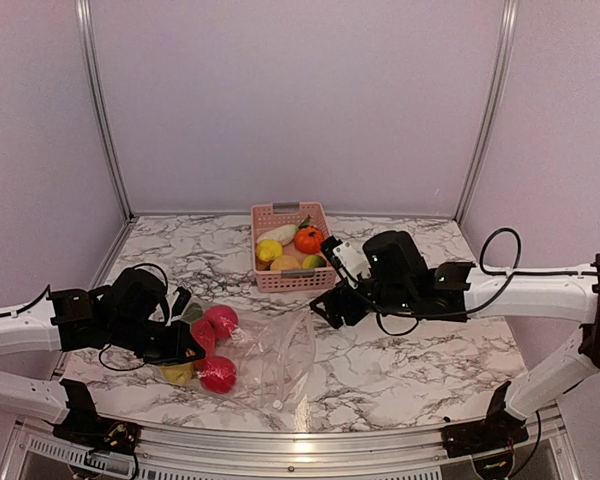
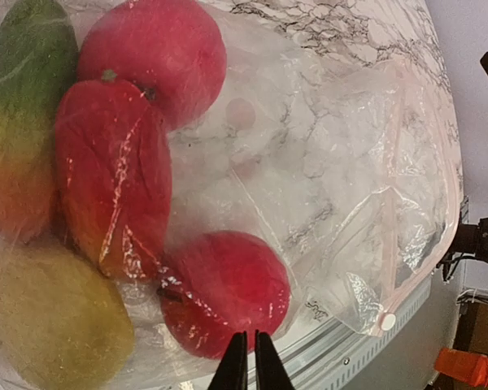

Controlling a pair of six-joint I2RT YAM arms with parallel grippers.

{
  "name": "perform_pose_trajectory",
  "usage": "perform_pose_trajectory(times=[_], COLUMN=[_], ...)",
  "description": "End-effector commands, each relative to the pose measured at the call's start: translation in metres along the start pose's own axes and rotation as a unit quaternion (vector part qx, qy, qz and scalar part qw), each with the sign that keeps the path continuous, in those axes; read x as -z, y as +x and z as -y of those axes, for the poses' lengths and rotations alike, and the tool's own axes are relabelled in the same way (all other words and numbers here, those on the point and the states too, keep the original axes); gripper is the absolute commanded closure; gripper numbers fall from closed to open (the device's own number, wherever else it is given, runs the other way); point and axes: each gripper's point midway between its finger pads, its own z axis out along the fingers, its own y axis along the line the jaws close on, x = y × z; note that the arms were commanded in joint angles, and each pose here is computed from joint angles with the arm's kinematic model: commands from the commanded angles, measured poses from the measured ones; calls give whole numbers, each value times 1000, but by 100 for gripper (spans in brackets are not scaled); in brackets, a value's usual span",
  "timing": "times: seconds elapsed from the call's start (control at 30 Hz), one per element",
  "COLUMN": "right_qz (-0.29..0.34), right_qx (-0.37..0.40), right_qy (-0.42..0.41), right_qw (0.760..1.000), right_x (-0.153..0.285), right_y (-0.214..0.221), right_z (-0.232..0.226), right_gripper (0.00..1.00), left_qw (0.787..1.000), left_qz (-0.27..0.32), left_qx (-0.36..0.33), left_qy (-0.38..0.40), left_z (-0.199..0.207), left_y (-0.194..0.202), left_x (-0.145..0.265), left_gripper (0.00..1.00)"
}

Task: Open the zip-top bag and remove the fake food
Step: Adjust the fake fruit in the zipper food storage bag.

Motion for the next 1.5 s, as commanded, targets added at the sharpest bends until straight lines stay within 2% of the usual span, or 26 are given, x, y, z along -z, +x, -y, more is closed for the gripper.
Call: perform_pose_trajectory(times=[0.0, 0.2, 0.43, 0.57, 1.23, 1.47], right_qz=[1, -7, 4, -14, -46, -62], right_qx=[19, 57, 63, 69, 76, 82], right_qy=[-39, -70, -93, -114, -161, -168], right_qw=[999, 996, 994, 991, 983, 980], right_x=[8, 7, -6, -19, -54, -61], right_y=[13, 32, 42, 59, 90, 101], right_z=[-23, -55, -74, -85, -109, -115], right_gripper=[21, 21, 21, 22, 23, 23], left_qw=[999, 999, 999, 999, 998, 997], left_qz=[-38, -33, -18, -15, -30, -12], left_qx=[8, 9, 20, 23, 20, -15], left_qy=[-19, -33, -38, -45, -57, -73], left_z=[-14, -20, -25, -30, -37, -26], left_y=[22, 20, 16, 17, 22, 5], left_x=[-6, -15, -25, -27, -51, -27], left_gripper=[95, 95, 95, 95, 95, 95])
